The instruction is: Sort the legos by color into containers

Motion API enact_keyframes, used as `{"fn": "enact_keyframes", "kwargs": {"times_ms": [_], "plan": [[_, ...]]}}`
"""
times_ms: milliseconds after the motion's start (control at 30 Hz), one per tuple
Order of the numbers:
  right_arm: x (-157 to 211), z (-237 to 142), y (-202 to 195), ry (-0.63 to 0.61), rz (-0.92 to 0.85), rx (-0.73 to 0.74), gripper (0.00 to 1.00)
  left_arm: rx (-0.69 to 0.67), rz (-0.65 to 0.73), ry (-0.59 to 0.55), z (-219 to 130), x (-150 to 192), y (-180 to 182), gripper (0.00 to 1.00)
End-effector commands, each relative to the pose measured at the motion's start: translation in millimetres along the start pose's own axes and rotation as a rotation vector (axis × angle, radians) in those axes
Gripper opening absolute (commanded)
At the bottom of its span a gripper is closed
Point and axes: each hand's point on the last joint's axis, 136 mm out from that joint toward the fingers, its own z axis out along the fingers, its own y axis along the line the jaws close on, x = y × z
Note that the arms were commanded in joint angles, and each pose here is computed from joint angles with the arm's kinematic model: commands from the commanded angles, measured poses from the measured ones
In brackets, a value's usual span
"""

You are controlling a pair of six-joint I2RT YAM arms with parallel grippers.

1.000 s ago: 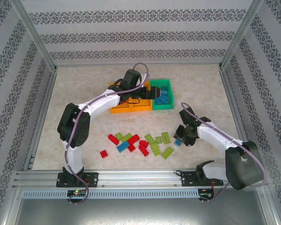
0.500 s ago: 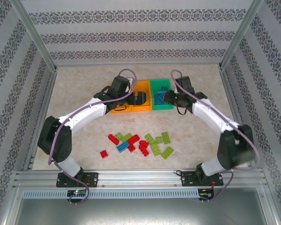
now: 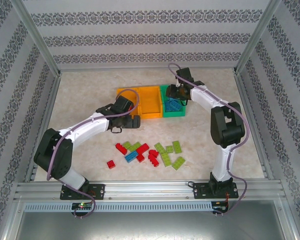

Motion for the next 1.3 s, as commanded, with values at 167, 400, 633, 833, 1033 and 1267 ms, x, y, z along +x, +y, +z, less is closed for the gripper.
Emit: {"fn": "enact_keyframes", "kwargs": {"times_ms": [167,400,633,833,1033,1267], "plan": [[-2.6,-7.6,10.8,-0.009,-0.013,-0.047,0.65,-0.089,-0.042,0.1,-13.7,45.5,33.9,1.0],[-5.9,-22.9,22.2,-0.042,0.012,-0.085,0.72,-0.095,-0.232,0.21,-13.0,83.9,40.7,1.0],[-3.6,-33.4,21.9,-0.069,0.025,-0.097,0.77,-0.078,-0.38,0.268,-4.7,108.4,40.3,0.89],[0.7,-38.4,23.1,-0.081,0.008,-0.121,0.82,-0.082,-0.423,0.278,-5.2,110.9,39.9,0.77],[2.7,-40.7,23.9,-0.089,-0.003,-0.143,0.85,-0.089,-0.479,0.28,-4.6,118.7,43.7,0.66],[2.1,-38.7,16.7,-0.086,0.021,-0.144,0.86,-0.081,-0.505,0.282,-1.8,123.6,43.9,0.57]]}}
